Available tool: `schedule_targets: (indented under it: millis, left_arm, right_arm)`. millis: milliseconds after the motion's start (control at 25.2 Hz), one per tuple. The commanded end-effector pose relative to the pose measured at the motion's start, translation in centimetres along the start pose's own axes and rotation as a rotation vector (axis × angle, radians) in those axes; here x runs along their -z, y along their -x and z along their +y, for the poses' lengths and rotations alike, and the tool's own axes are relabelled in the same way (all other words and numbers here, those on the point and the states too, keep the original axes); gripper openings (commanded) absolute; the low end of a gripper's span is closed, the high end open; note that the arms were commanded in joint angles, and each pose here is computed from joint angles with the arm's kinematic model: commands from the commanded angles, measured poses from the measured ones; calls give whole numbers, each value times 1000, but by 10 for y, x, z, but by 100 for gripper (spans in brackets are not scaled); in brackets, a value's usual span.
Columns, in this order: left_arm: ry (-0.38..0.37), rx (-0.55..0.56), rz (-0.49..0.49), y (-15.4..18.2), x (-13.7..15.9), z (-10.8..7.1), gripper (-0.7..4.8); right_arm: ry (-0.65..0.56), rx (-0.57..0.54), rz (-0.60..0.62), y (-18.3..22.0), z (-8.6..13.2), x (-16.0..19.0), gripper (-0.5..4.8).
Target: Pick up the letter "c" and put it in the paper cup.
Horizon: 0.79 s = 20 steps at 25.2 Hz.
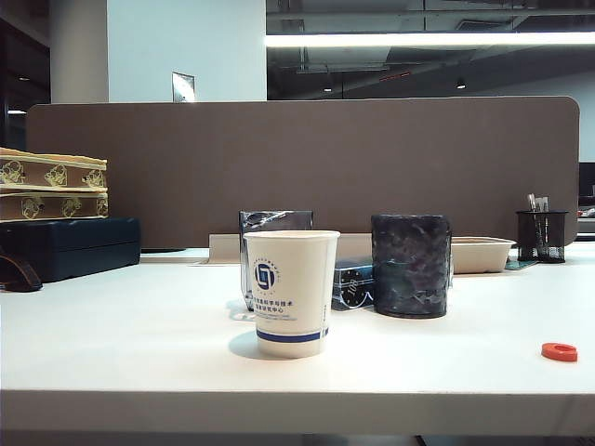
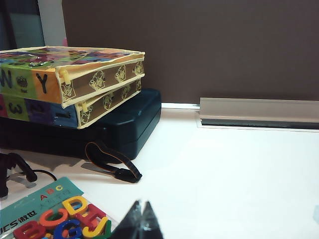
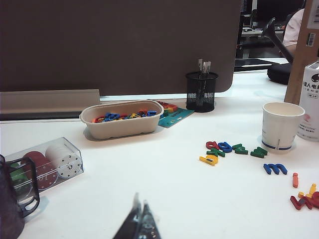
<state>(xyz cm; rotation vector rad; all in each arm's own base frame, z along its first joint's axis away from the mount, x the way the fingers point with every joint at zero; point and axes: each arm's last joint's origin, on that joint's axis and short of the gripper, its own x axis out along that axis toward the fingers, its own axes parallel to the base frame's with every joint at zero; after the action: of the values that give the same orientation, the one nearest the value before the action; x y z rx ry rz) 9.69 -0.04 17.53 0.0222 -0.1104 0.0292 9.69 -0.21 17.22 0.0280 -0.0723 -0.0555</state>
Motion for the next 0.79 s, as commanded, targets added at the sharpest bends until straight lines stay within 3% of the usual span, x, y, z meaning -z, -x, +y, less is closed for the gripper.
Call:
schedule_targets:
  millis: [40,476,594,793]
  left_arm:
    - [-1,-3,-3,0,-1,0,-3]
    - [15,13,1,0,0,0,-3]
    - [64,87,1,0,-1,-2,-3]
    - [71,222,-10,1,-5,-6,-4]
  right_arm:
    - [-4,-4,-7,0,0,-1,-5]
    - [-4,-3,2,0,0,0,-5]
    - [-27,-3,13,0,0,1,-5]
    - [-111,-4,-5,0,0,-2,-5]
